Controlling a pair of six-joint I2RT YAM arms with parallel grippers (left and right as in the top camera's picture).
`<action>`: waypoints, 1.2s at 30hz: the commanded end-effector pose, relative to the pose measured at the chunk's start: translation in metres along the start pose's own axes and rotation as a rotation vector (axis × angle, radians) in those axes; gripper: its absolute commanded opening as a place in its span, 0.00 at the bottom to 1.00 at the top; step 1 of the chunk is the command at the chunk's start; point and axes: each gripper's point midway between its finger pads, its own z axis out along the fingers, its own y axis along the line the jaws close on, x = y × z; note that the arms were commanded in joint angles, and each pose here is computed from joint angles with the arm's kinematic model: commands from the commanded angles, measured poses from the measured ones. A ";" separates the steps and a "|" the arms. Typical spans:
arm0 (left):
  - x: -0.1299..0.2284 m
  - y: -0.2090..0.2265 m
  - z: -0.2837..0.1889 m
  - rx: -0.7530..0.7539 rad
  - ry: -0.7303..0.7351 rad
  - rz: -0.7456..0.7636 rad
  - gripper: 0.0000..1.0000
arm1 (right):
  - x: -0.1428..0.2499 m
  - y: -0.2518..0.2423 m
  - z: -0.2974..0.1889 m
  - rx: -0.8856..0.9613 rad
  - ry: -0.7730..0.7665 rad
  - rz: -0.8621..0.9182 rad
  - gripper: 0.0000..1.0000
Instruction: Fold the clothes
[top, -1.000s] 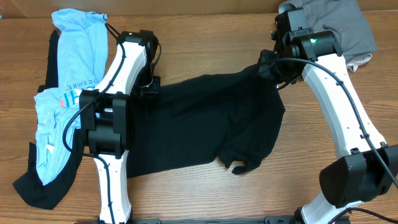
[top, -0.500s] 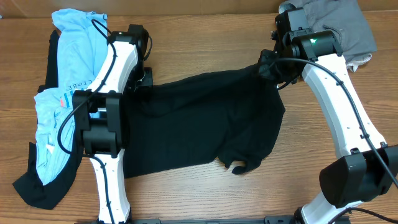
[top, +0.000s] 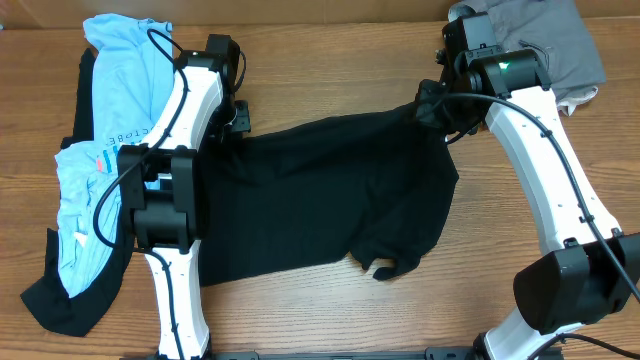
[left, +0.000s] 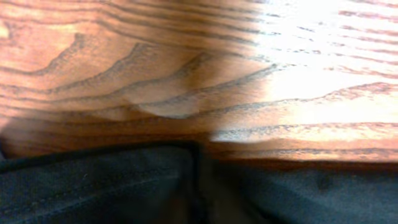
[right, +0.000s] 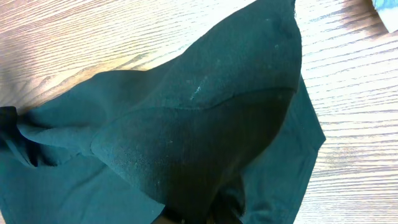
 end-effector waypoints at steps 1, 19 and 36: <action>-0.003 -0.005 0.005 0.003 -0.010 -0.006 0.04 | -0.007 0.000 -0.019 -0.006 -0.061 -0.005 0.05; -0.040 0.049 -0.251 0.054 -0.440 -0.120 0.04 | -0.007 -0.015 -0.122 -0.072 -0.293 0.036 0.04; 0.120 0.135 -0.481 0.056 -0.994 -0.278 0.04 | 0.080 -0.033 -0.308 -0.198 -0.744 -0.007 0.04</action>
